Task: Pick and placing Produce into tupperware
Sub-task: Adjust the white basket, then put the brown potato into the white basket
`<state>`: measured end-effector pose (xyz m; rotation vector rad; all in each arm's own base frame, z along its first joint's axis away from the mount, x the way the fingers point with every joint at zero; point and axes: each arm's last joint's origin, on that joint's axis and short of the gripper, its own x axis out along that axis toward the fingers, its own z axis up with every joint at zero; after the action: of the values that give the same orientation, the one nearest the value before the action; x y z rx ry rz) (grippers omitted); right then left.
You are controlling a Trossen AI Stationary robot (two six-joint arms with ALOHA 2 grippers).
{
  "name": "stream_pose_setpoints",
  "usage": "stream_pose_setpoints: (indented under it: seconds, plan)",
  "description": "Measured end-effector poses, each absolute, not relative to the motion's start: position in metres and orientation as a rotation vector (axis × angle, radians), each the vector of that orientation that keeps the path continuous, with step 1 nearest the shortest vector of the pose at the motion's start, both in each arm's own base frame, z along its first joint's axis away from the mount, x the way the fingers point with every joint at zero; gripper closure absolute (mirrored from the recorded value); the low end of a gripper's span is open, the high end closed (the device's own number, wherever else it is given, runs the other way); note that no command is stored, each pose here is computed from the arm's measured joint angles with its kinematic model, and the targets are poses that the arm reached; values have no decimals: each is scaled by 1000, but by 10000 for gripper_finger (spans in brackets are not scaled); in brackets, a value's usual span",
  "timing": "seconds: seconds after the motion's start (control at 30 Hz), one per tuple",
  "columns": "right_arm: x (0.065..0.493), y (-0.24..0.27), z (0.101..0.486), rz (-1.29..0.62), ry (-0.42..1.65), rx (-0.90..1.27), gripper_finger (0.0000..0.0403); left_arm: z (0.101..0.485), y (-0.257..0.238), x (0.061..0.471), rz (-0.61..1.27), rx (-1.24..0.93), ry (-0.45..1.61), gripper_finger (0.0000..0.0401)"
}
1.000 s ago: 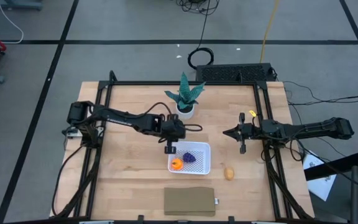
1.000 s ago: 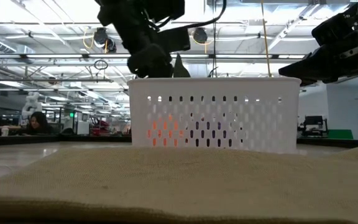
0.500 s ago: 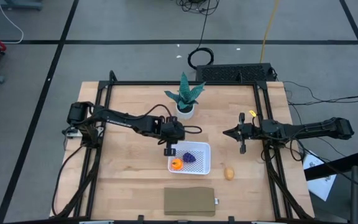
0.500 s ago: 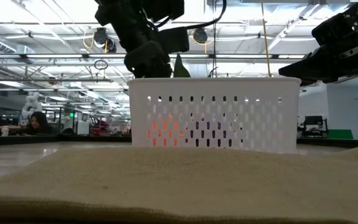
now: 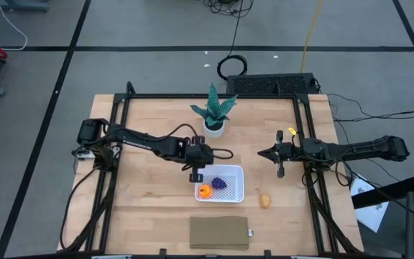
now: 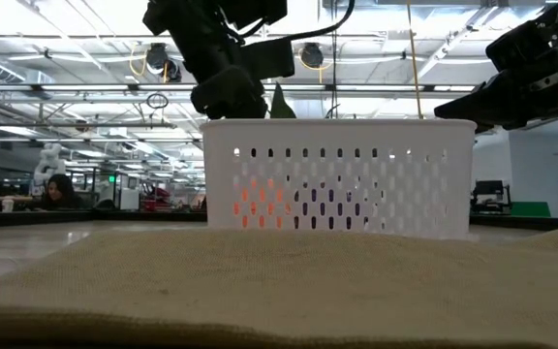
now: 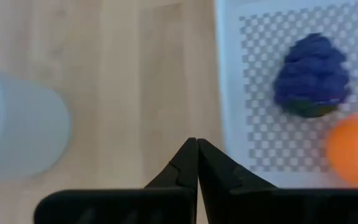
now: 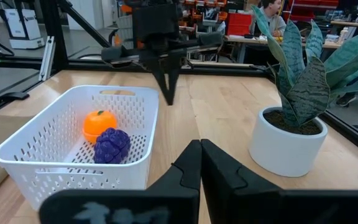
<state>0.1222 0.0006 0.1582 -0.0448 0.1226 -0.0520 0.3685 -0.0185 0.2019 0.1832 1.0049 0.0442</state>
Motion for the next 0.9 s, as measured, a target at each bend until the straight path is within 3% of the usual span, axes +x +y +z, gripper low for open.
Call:
stream_pose_setpoints:
  seconds: [0.17, 0.57, 0.9]
  plan:
    - [122, 1, 158, -52, 123, -44, 403, 213, -16, 367, 75, 278, 963, 394]
    - [122, 1, 158, -52, 125, -44, 403, 289, -10, 326, 206, 398, 701, 400]
    - [122, 1, 157, -55, 132, 6, 403, 257, 9, 240, 170, 274, 429, 400]
